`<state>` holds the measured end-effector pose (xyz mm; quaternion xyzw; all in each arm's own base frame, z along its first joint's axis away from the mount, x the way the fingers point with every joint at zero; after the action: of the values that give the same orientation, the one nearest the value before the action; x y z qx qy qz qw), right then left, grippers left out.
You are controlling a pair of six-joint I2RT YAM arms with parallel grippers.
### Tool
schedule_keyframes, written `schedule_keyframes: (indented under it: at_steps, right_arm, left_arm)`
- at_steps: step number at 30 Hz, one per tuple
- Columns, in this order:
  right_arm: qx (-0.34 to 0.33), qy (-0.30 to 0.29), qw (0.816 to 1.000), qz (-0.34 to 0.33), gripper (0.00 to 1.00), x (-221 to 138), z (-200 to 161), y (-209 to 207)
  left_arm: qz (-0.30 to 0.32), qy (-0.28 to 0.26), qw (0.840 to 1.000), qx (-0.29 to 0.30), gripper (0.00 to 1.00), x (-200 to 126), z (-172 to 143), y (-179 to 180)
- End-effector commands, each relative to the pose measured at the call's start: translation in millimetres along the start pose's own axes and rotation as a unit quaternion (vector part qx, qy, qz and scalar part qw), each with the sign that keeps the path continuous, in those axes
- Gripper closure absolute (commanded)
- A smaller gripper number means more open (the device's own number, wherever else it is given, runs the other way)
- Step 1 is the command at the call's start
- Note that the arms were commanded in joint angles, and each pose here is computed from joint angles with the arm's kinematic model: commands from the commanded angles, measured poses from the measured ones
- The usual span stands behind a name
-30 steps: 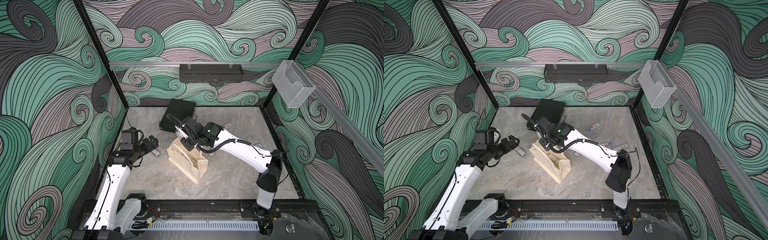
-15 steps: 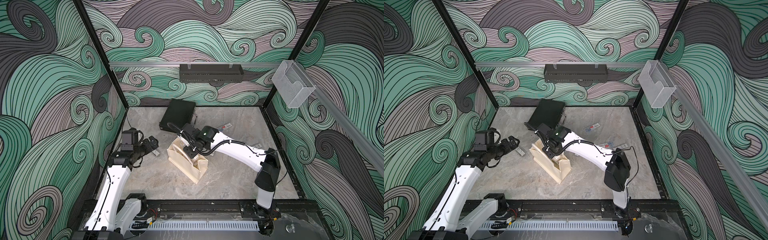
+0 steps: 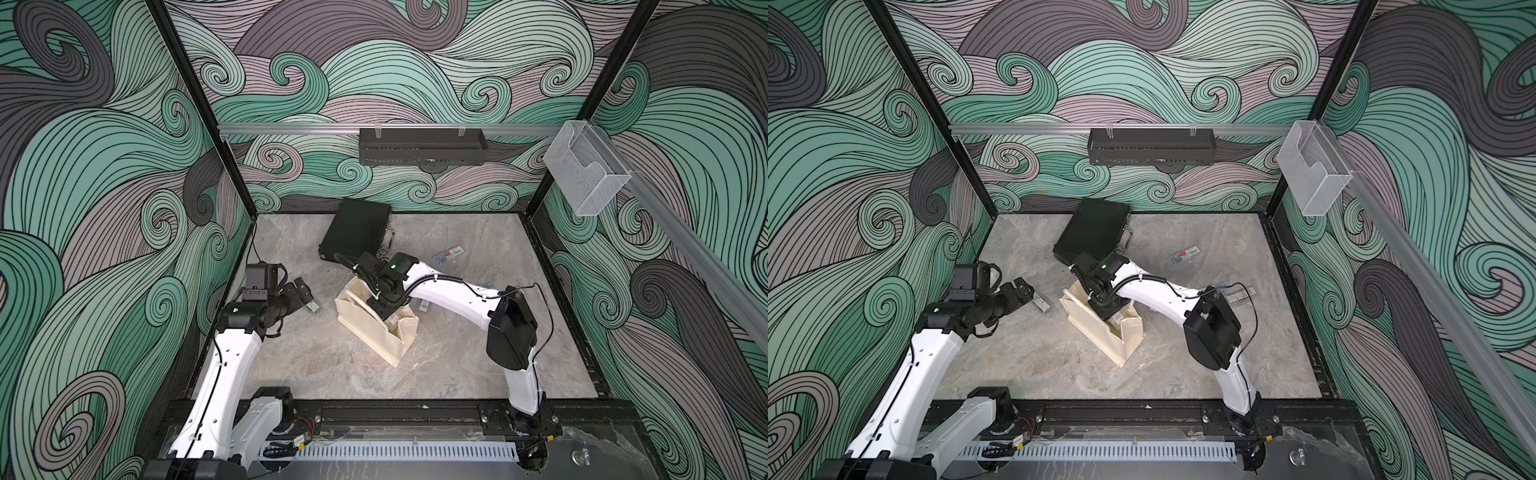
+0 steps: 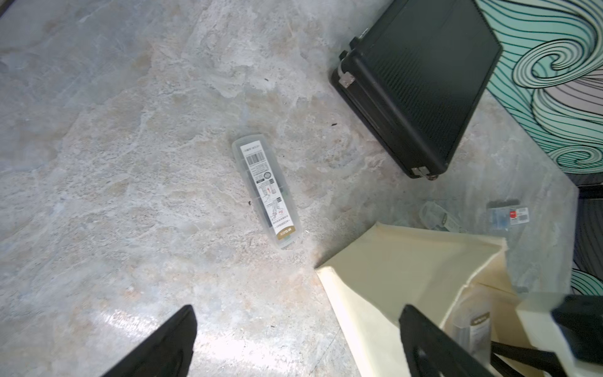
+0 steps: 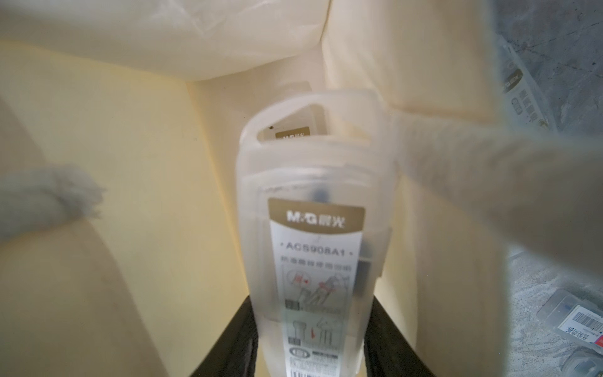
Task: Put the compass set into the canvas bag
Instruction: Place the compass set in the canvas bag.
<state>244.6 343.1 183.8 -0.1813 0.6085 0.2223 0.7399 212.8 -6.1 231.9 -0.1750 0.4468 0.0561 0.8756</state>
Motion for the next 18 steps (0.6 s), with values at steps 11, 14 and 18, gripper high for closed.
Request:
schedule_keyframes:
  at_steps: [11,14,18]
  right_arm:
    - [0.011,-0.076,0.997,-0.017,0.26,-76,3,-16]
    - [0.014,-0.112,0.993,-0.022,0.24,-100,5,-21]
    - [0.016,-0.166,0.986,-0.029,0.24,-134,6,-28]
  left_arm:
    - [0.052,0.050,0.997,-0.032,0.05,11,15,0]
    - [0.063,0.067,0.995,-0.037,0.07,19,20,-1]
    - [0.091,0.099,0.989,-0.062,0.12,35,25,0]
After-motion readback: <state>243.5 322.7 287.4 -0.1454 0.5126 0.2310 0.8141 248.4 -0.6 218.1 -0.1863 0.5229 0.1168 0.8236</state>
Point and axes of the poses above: each gripper's point midway between its finger pads, its own x axis out along the fingers, its own y axis along the line the jaws close on, z = x × y, the point moved 7 cm from there along -x, back along the fingers, and after that the axes turned 11 degrees about x, right-handed, at the moved point
